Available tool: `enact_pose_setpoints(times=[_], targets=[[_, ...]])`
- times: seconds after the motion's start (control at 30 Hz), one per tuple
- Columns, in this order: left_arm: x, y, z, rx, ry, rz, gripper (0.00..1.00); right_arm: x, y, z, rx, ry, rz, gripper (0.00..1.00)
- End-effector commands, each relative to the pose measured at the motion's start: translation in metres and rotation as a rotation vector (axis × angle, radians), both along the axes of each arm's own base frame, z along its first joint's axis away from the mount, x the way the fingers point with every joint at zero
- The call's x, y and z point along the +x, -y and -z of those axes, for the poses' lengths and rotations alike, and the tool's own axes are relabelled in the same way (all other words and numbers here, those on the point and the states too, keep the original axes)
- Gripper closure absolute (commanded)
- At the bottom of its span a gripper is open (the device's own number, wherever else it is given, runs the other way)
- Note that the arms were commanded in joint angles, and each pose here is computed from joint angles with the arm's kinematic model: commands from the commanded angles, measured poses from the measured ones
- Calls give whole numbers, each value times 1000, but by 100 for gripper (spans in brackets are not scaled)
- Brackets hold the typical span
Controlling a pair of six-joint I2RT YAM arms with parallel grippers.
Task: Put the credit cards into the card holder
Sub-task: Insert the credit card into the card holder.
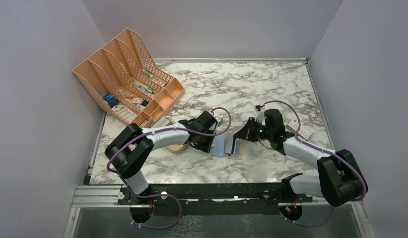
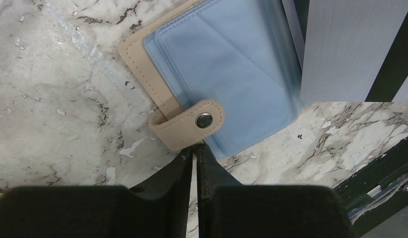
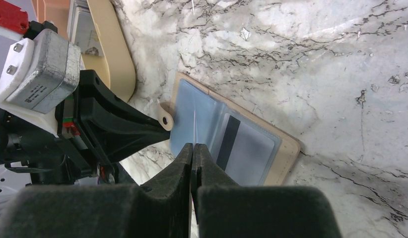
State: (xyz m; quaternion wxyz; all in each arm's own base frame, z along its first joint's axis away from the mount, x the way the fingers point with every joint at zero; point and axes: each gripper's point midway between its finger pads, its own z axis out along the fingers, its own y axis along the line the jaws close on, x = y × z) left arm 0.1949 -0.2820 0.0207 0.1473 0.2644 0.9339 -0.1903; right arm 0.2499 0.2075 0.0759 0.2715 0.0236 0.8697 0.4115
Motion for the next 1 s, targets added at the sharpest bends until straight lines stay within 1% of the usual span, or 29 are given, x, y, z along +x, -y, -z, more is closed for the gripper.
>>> enact_pose_setpoints(times=[0.0,0.13,0.3,0.43,0.67,0.97], targets=[[-8,9,-2,-62,-27,-15,89,2,1,0,12,-17,12,99],[-8,6,-2,-61,-13,-27,89,3,5,2,10,-12,31,99],[-8,3,-2,-58,-8,-25,88,-1,-1,1,68,-32,18,99],[-8,4,-2,-63,-3,-24,88,3,1,8,58,-34,35,99],[-9,2,2,-55,-8,-22,88,-3,-6,16,107,-80,7,99],[-8,3,1,-57,-8,-21,87,-1,-3,24,79,-75,14,99]])
